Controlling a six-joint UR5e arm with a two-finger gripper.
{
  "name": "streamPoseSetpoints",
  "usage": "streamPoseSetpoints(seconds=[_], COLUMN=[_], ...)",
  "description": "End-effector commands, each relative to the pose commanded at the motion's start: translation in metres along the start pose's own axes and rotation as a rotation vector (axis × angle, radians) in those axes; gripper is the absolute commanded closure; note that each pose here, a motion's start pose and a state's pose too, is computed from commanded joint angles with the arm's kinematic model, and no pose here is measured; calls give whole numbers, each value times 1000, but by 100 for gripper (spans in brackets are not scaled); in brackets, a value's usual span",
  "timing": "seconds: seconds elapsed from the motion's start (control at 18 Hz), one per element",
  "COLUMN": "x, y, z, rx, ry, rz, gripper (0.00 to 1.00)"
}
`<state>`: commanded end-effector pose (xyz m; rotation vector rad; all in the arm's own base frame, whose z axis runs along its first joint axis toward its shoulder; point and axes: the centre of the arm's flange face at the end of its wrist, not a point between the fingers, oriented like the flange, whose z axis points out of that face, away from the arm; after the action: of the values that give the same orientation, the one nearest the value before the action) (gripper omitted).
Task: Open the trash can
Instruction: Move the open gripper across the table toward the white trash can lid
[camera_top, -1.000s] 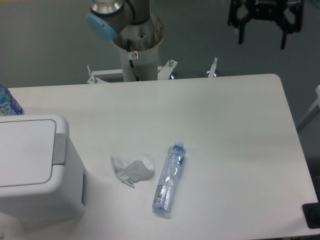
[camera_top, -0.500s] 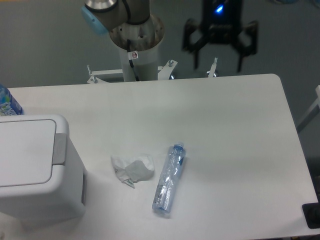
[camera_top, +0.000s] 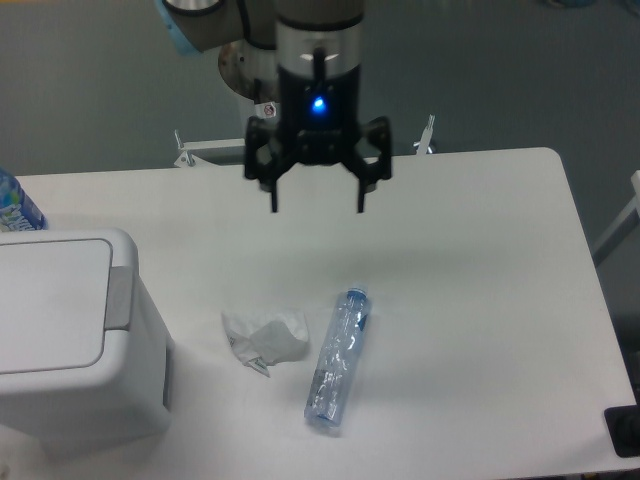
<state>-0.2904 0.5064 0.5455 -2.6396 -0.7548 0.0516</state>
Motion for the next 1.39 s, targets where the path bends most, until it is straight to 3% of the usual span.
streamPoseSetpoints(seconds=[0.22, 0.72, 1.39], x=[22, 74, 101], y=[-12, -14, -16], z=[22, 61, 64], rx=[23, -23, -6], ry=[14, 49, 67], rz=[-66, -16, -21], gripper=[0, 0, 0])
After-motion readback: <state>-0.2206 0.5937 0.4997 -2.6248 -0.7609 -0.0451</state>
